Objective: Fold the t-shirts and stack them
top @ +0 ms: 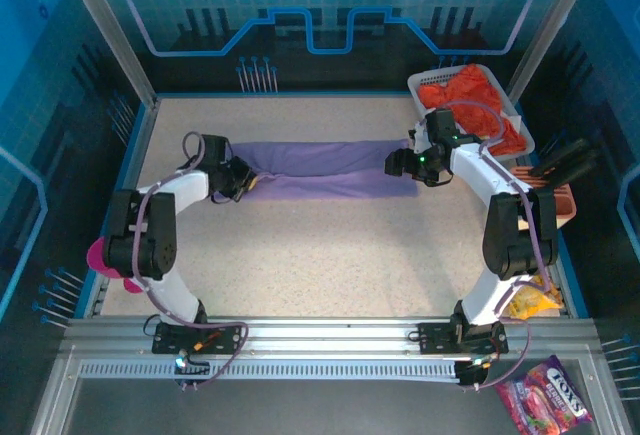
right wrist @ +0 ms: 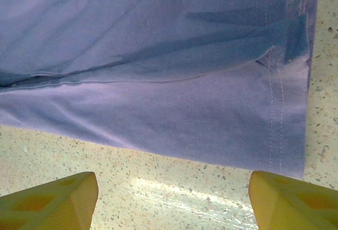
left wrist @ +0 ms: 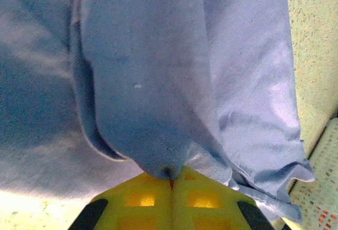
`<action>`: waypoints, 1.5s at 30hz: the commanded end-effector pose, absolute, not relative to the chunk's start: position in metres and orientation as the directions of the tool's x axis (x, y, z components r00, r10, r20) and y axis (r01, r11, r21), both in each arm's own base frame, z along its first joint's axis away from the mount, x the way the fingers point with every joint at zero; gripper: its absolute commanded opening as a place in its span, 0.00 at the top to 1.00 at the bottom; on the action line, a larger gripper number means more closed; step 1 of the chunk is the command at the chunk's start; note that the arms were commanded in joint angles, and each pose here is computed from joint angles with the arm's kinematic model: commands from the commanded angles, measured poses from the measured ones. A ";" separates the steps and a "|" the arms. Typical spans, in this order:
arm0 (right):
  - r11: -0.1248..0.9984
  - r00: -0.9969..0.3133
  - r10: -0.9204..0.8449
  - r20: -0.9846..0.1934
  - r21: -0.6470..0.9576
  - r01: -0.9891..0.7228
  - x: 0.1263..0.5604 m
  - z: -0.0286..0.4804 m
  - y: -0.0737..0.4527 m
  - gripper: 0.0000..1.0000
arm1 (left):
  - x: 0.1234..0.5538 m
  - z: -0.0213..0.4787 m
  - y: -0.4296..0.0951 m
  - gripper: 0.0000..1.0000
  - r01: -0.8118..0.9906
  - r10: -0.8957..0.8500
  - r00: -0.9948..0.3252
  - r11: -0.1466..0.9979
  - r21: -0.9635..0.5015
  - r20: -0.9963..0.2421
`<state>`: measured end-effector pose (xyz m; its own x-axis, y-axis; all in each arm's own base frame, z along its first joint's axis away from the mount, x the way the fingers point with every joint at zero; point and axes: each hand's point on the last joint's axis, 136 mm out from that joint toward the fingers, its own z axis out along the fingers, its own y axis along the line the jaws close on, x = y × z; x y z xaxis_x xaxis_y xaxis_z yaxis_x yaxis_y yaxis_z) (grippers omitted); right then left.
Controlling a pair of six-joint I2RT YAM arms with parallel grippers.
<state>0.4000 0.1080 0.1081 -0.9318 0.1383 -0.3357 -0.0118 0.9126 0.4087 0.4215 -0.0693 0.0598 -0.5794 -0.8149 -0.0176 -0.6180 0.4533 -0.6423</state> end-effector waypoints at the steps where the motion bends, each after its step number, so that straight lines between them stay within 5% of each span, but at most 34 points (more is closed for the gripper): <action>1: 0.910 -0.931 0.129 -0.342 0.414 -0.025 0.397 0.116 0.108 0.24 | 0.430 0.063 -0.065 1.00 -0.592 -0.764 -0.641 0.551 -0.588 -0.070; 34: 0.908 -0.943 0.118 -0.313 0.418 -0.025 0.398 0.107 0.110 0.24 | 0.497 0.068 -0.078 0.96 -0.311 -0.357 -0.893 0.929 -0.198 -0.272; 38: 0.909 -0.944 0.114 -0.311 0.417 -0.027 0.397 0.107 0.111 0.24 | 0.502 0.062 -0.074 0.81 -0.299 -0.324 -0.906 0.945 -0.132 -0.272; 41: 0.911 -0.943 0.112 -0.312 0.411 -0.028 0.397 0.108 0.110 0.24 | 0.505 0.065 -0.071 0.52 -0.284 -0.306 -0.906 0.952 -0.116 -0.292; 45: 0.911 -0.944 0.103 -0.314 0.411 -0.037 0.396 0.109 0.113 0.24 | 0.508 0.086 -0.071 0.41 -0.242 -0.268 -0.899 0.963 -0.118 -0.346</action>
<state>0.3956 0.1079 0.1029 -0.9414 0.1293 -0.3114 -0.0081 0.9146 0.4043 0.5063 -0.0756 0.0628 -0.9010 -0.3159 -0.2973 -0.2822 0.9474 -0.1512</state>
